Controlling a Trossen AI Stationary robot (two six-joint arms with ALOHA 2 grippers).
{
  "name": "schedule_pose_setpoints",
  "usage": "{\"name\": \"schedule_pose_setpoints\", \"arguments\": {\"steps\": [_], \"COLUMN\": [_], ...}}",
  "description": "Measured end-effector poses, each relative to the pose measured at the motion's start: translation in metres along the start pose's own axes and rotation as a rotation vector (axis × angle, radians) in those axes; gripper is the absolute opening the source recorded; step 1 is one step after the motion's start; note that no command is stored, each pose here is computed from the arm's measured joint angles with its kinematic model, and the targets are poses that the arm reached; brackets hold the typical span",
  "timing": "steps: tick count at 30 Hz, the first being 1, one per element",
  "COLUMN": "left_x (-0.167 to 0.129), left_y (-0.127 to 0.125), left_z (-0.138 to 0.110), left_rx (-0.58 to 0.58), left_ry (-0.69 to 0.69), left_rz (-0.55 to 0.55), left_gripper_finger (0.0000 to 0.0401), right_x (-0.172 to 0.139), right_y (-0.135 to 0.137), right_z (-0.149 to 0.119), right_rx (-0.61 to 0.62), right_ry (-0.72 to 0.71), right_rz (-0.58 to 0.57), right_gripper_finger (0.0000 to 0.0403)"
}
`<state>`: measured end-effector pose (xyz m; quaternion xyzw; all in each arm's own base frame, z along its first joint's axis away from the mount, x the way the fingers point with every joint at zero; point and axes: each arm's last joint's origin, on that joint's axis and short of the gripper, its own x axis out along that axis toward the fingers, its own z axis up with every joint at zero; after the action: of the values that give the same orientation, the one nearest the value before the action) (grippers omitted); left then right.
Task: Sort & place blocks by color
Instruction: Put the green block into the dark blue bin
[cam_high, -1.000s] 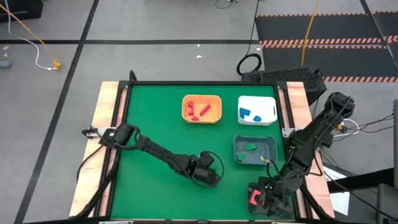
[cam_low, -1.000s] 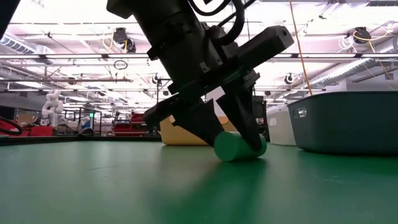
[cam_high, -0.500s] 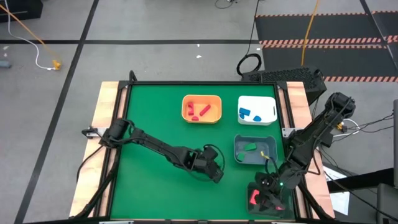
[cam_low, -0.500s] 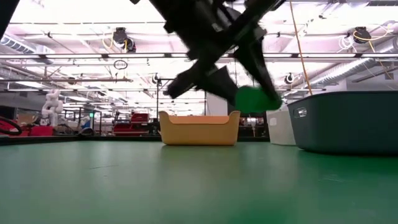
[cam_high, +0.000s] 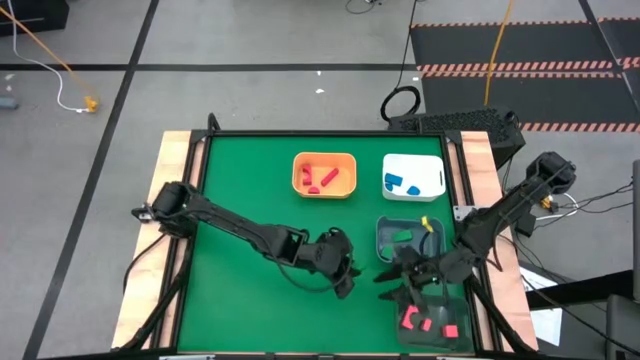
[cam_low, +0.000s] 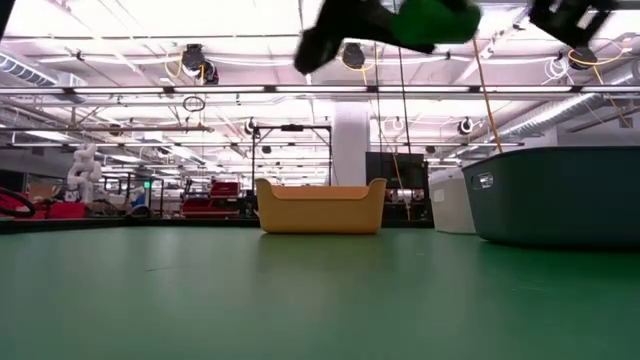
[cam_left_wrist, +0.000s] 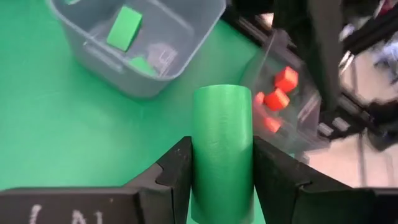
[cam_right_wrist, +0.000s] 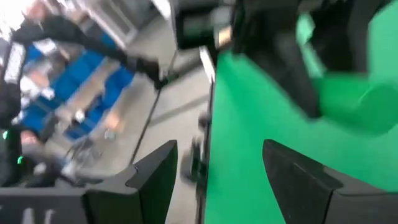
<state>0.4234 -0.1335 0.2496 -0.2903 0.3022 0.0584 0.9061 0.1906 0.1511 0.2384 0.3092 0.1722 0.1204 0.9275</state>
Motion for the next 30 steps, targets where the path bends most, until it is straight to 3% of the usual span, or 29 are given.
{"name": "schedule_pose_setpoints", "arguments": {"steps": [3, 7, 11, 18, 30], "left_x": [-0.006, -0.02, -0.027, -0.032, -0.03], "left_y": [-0.002, -0.004, 0.001, 0.01, 0.021], "left_z": [0.001, 0.008, 0.014, 0.023, 0.028], "left_rx": [0.081, 0.234, 0.301, 0.344, 0.337], "left_ry": [0.003, -0.029, -0.023, -0.028, -0.017], "left_rz": [0.005, 0.027, 0.062, 0.104, 0.174], "left_gripper_finger": [0.0136, 0.0142, 0.0137, 0.014, 0.014], "right_x": [0.003, 0.006, 0.007, 0.011, 0.014], "right_y": [-0.003, -0.011, -0.016, -0.03, -0.055], "right_z": [0.013, 0.026, 0.029, 0.042, 0.056], "right_rx": [0.059, 0.355, 0.511, 0.575, 0.678], "right_ry": [-0.098, -0.173, -0.185, -0.178, -0.039], "right_rz": [0.0, -0.005, -0.014, 0.001, 0.021], "right_gripper_finger": [0.0226, 0.0226, 0.0226, 0.0231, 0.0301]}}
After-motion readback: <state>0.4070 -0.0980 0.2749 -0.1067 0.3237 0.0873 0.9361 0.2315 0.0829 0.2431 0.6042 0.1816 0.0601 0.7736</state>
